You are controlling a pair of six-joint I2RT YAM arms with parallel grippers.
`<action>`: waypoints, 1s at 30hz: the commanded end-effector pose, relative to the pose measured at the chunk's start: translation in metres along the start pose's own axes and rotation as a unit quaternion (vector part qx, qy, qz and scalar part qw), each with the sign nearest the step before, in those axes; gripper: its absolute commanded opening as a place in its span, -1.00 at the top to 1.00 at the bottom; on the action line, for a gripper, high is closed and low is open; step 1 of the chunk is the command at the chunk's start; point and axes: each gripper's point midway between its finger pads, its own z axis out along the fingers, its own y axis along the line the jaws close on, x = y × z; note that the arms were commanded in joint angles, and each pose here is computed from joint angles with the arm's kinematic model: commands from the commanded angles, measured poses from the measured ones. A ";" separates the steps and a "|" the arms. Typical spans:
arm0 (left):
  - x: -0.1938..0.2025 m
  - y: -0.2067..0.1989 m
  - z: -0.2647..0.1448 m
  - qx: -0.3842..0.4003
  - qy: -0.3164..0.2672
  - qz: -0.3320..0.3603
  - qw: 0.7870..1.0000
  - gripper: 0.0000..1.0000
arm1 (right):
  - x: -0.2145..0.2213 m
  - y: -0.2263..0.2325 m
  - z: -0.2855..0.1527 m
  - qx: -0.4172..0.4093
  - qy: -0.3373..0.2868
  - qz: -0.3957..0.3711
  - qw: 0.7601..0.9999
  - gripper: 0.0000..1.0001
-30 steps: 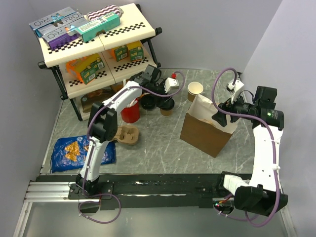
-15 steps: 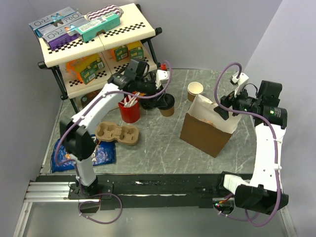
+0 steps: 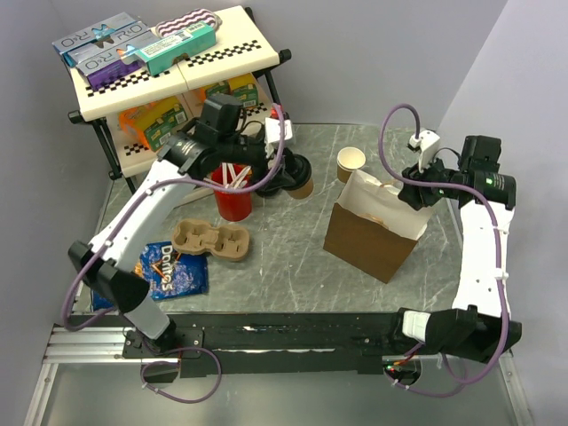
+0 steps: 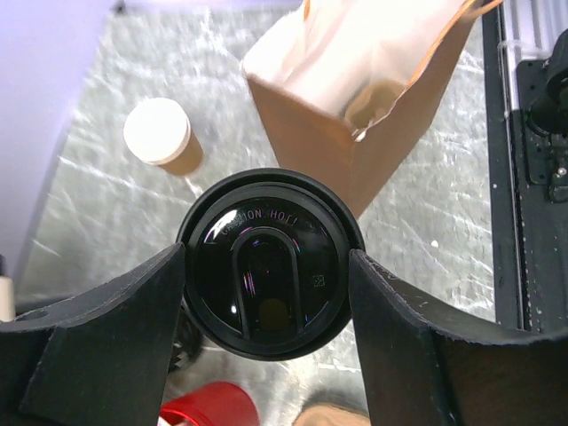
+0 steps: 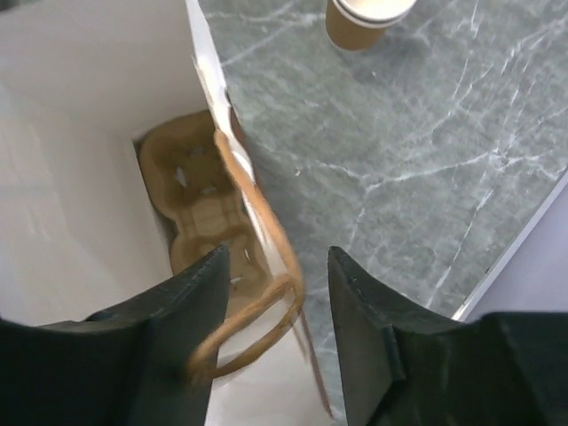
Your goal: Pack the takeout coffee
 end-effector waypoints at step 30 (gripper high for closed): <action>-0.123 -0.107 -0.033 -0.013 -0.169 0.163 0.972 0.99 | -0.036 0.079 -0.006 -0.083 -0.020 -0.076 0.993 1.00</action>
